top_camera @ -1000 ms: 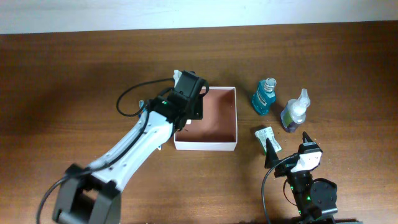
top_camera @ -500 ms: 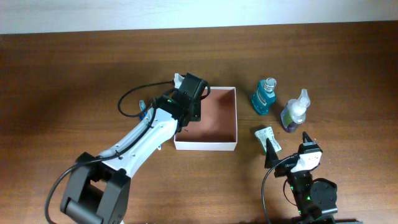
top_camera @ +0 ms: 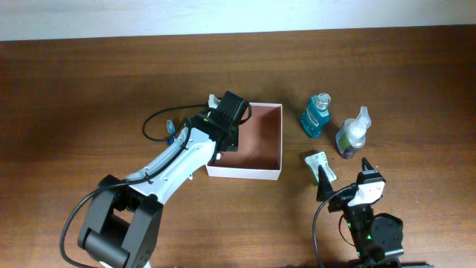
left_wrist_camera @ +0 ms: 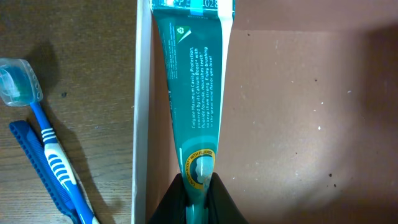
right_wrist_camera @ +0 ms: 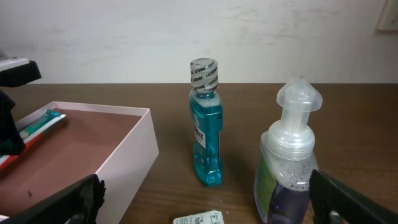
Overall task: Pack container
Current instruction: 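Carry the toothpaste tube over the pink box and release it inside, then move the left gripper back to the blue razor and grasp it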
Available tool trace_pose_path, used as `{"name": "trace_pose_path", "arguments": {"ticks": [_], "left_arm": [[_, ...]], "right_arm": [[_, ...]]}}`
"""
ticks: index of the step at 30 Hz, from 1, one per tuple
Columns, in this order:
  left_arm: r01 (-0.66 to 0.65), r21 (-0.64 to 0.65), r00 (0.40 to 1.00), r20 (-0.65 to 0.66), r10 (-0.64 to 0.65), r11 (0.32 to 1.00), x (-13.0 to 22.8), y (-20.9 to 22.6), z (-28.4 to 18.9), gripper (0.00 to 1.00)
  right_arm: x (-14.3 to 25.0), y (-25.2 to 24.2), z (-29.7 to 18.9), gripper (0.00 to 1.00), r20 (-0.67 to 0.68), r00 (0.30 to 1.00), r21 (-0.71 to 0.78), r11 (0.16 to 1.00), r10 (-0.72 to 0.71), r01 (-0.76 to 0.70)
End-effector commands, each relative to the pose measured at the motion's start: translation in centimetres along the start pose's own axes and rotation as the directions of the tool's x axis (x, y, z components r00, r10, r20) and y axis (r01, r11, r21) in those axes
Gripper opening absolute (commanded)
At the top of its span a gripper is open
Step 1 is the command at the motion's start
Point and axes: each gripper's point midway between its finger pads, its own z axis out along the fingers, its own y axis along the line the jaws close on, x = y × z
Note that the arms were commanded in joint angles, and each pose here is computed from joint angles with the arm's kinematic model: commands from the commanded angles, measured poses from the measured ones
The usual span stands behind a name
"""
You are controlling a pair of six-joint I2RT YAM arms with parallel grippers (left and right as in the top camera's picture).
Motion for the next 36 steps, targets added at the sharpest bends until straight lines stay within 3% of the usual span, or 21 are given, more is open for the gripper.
{"name": "trace_pose_path", "arguments": {"ticks": [1, 3, 6, 13, 17, 26, 28, 36], "left_arm": [[-0.024, -0.009, 1.000, -0.001, 0.024, 1.000, 0.0, -0.3, 0.1, 0.01], [-0.030, -0.005, 1.000, 0.001, 0.030, 1.000, 0.0, -0.6, 0.0, 0.01], [-0.031, -0.006, 1.000, -0.001, 0.031, 1.000, 0.1, -0.5, 0.1, 0.10], [-0.031, -0.008, 0.999, -0.004, 0.031, 0.999, 0.2, -0.5, 0.1, 0.10], [-0.034, -0.012, 0.999, -0.013, 0.034, 0.999, 0.6, -0.4, 0.3, 0.19], [-0.035, -0.042, 0.999, -0.001, 0.035, 0.999, 0.5, 0.1, 0.8, 0.17], [-0.028, -0.006, 1.000, 0.012, 0.028, 1.000, -0.5, -0.6, -0.2, 0.10], [-0.011, 0.038, 0.998, 0.062, 0.008, 0.999, -3.7, -0.8, -6.1, 0.09]], "right_arm": [[0.3, 0.0, 0.0, 0.98, -0.006, 1.000, 0.003, 1.000, 0.011, -0.011], [0.3, 0.0, 0.0, 0.99, -0.006, 1.000, 0.003, 1.000, 0.011, -0.011], [0.3, 0.0, 0.0, 0.98, -0.006, 1.000, 0.003, 1.000, 0.011, -0.011], [0.3, 0.0, 0.0, 0.99, -0.006, 1.000, 0.003, 1.000, 0.011, -0.010], [0.3, 0.0, 0.0, 0.98, -0.006, 1.000, 0.003, 1.000, 0.011, -0.011], [0.3, 0.0, 0.0, 0.98, -0.006, 1.000, 0.003, 1.000, 0.011, -0.011], [0.3, 0.0, 0.0, 0.98, -0.006, 1.000, 0.004, 1.000, 0.011, -0.011], [0.3, 0.0, 0.0, 0.98, -0.006, 1.000, 0.003, 1.000, 0.011, -0.011]]}}
